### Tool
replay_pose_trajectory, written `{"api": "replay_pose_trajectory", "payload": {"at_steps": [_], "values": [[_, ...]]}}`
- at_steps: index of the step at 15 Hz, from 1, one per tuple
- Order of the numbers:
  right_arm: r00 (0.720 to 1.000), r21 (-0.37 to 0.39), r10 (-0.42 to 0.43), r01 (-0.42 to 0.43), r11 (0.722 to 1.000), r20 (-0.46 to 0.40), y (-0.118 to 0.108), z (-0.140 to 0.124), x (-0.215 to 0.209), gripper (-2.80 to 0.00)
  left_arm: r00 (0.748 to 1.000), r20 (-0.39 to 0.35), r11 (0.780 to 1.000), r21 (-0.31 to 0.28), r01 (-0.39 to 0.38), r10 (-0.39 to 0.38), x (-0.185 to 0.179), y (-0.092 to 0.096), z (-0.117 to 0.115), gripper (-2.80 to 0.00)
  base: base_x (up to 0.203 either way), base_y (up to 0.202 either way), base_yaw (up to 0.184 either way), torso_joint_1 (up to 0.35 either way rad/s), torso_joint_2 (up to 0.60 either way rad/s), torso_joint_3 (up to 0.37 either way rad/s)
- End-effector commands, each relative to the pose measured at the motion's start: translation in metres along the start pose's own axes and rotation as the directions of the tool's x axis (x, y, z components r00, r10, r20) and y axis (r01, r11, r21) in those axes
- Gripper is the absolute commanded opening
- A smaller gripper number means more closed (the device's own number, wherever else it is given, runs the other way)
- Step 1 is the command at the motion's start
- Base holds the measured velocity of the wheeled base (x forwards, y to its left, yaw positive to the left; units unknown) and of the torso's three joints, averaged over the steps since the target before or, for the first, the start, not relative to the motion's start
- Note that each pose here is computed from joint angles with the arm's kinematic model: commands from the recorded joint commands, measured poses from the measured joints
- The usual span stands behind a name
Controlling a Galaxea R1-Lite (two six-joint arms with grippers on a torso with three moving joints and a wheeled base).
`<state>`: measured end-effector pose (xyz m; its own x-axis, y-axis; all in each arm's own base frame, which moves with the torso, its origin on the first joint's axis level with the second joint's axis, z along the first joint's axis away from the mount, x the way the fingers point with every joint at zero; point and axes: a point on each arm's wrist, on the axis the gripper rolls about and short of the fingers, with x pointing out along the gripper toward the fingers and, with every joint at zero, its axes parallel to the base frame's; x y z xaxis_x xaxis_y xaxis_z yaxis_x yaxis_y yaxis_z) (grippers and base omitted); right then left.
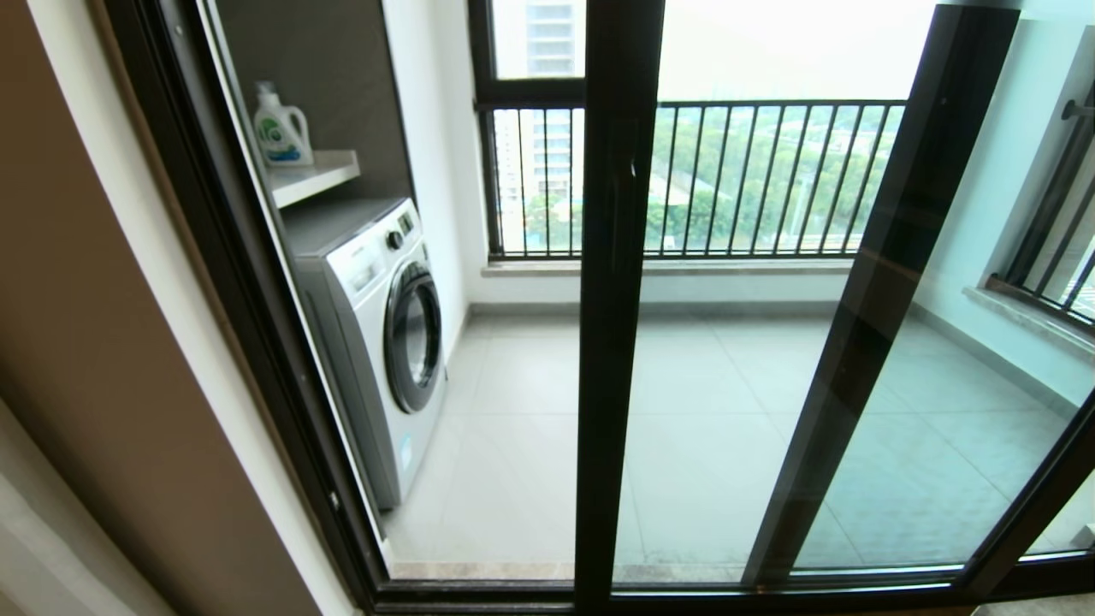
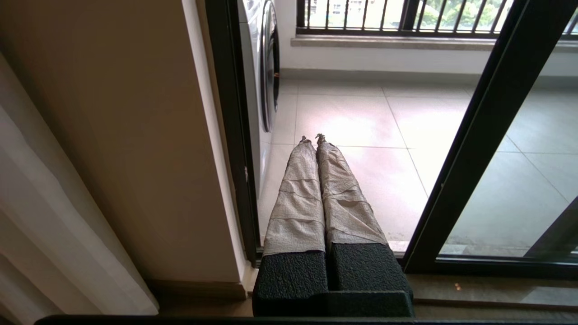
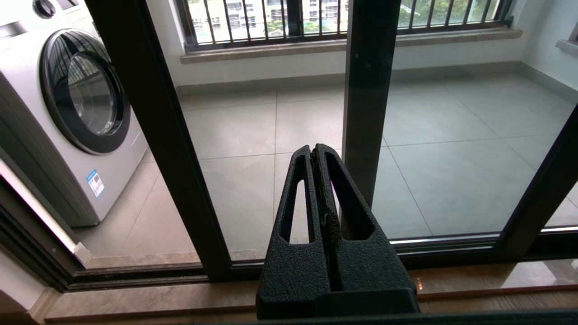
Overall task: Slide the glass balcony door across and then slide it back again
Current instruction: Open the slid door
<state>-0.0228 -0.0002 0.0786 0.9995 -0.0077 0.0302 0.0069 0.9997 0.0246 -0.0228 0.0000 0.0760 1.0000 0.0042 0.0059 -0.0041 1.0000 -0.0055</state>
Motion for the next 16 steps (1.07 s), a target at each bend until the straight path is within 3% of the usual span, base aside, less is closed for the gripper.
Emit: {"api": "replay_pose_trajectory", "payload": {"at_steps": [1, 16], "values": [[1.000, 0.000, 0.000, 0.000, 1.000, -0.012, -0.0001, -0.0034, 0.0008, -2.80, 1.000, -0.003, 1.000, -0.001, 0.000, 0.000, 0.0003, 0.0000, 0.0001, -2.80, 0.000, 0.000, 0.000, 0.000, 0.00, 0.000], [1.000, -0.008, 0.000, 0.000, 1.000, -0.015, -0.0001, -0.0033, 0.0008, -2.80, 1.000, -0.003, 1.000, -0.001, -0.002, 0.002, 0.0003, 0.0000, 0.0001, -2.80, 0.000, 0.000, 0.000, 0.000, 0.00, 0.000]]}}
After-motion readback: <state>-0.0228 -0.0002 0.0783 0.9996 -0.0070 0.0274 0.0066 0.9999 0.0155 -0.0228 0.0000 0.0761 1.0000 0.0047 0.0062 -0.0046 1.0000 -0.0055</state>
